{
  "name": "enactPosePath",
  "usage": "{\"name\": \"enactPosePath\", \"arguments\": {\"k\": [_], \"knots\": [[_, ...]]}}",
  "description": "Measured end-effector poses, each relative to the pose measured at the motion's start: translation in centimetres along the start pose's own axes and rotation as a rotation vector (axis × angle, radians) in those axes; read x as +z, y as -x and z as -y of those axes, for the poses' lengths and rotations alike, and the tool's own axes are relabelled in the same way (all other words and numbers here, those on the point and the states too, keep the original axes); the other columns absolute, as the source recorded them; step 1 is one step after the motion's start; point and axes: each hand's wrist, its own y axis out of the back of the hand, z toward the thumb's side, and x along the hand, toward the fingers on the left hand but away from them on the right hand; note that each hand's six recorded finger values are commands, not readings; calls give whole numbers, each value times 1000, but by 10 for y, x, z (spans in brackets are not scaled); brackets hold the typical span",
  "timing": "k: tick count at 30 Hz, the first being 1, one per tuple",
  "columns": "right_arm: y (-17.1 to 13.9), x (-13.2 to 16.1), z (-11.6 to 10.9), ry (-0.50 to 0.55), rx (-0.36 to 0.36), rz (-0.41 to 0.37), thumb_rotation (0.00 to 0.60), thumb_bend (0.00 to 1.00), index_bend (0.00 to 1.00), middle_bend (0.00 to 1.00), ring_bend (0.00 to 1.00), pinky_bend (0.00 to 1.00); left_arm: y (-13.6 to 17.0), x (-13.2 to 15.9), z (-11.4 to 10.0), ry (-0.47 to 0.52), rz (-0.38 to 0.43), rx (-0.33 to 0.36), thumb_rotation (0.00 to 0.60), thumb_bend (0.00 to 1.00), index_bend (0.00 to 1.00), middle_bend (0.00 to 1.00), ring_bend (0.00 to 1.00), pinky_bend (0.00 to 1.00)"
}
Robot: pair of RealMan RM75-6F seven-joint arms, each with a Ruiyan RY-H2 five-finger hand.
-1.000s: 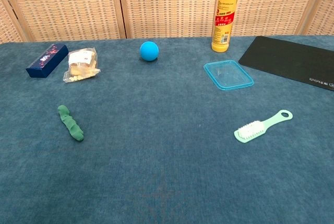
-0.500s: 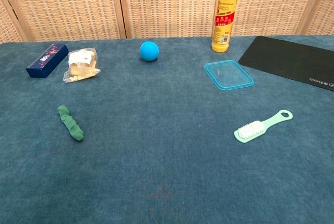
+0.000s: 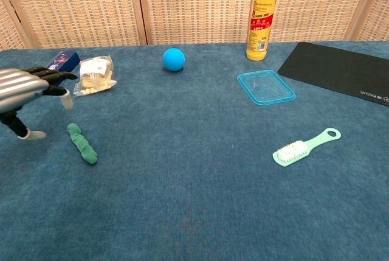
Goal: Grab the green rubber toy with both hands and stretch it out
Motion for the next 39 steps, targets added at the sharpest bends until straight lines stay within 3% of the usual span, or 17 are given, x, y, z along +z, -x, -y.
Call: {"name": "enactPosePath", "arguments": {"k": [20,39], "knots": [[2,-2,-1,10,3,4,600,0,0,0,0,0,-25,44,16,-63,74,-55,600,305,433,0,0,0],[2,-2,0,18,11,3,600,0,0,0,0,0,-25,46,17,-61,74,-62,600,363,525,0,0,0]]}}
